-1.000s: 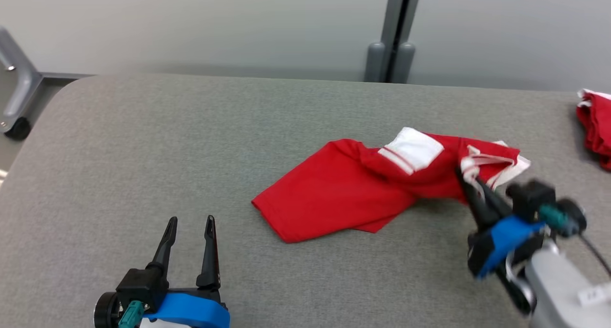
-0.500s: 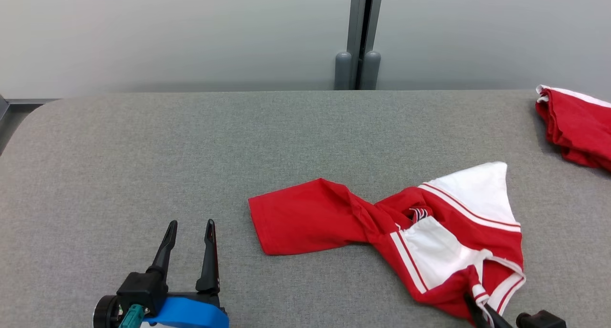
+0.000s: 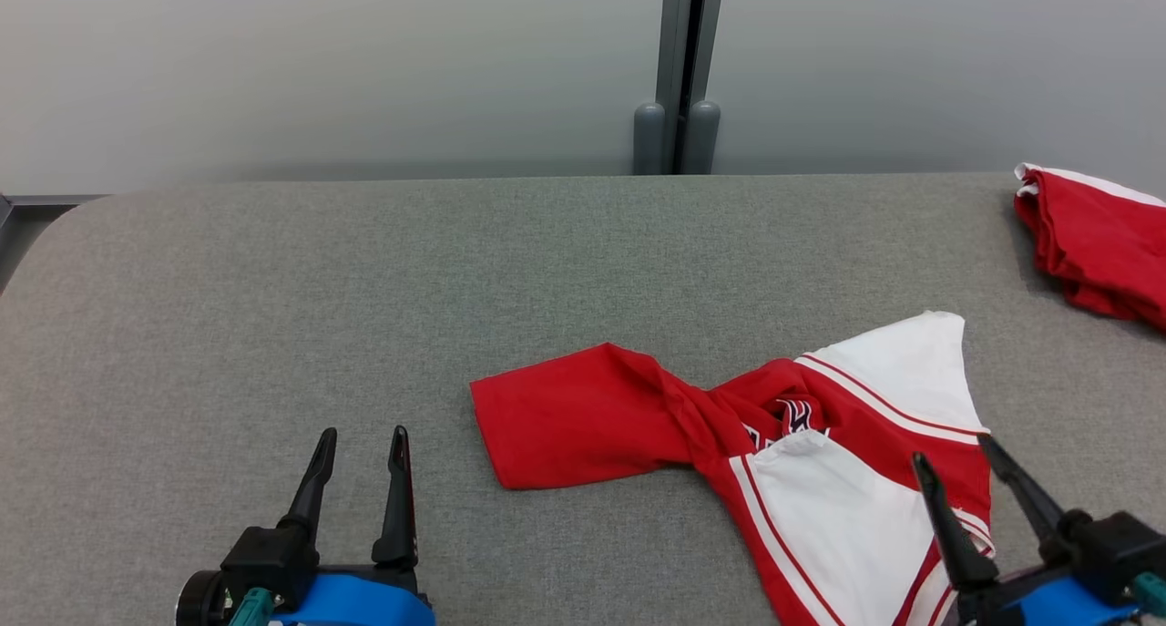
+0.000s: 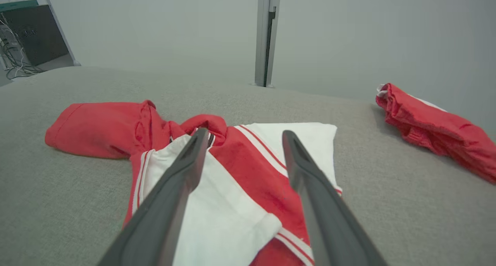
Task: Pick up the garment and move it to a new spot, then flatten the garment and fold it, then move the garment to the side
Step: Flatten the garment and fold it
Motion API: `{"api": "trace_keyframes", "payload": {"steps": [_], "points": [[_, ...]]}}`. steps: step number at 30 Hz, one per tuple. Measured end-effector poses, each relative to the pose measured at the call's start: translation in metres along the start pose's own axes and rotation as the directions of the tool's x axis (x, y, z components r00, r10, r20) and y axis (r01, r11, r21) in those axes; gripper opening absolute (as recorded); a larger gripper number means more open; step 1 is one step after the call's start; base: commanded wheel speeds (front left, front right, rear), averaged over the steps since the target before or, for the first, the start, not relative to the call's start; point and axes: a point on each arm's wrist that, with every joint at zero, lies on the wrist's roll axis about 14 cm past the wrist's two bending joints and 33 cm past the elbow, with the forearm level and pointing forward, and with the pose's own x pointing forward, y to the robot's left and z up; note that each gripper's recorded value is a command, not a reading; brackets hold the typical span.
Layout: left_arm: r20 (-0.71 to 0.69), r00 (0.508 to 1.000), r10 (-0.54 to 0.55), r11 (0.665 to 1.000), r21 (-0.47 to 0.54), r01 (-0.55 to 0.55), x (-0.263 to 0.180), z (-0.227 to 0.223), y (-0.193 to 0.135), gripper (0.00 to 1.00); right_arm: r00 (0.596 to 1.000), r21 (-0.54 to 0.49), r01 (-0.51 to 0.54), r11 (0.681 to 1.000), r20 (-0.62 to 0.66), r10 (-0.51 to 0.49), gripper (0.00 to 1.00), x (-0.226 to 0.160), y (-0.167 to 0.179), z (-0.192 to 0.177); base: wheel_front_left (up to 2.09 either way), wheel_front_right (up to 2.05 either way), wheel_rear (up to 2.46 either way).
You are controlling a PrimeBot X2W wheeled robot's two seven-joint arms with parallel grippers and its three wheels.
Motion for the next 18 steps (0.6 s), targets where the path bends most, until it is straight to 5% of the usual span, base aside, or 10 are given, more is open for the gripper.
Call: {"api": "trace_keyframes", "payload": {"steps": [10, 18], "points": [[-0.003, 1.0, 0.01, 1.0, 0.0, -0.01, -0.001, -0.001, 0.003, 1.0, 0.997, -0.055, -0.07, 0.996, -0.023, 0.069, 1.0, 0.039, 0.0, 0.007, 0.0, 0.0, 0.0], [-0.007, 1.0, 0.026, 1.0, -0.002, -0.026, -0.003, -0.002, 0.008, 1.0, 0.995, -0.07, 0.008, 0.998, -0.103, -0.015, 1.0, 0.048, -0.03, -0.012, 0.0, 0.0, 0.0]]}}
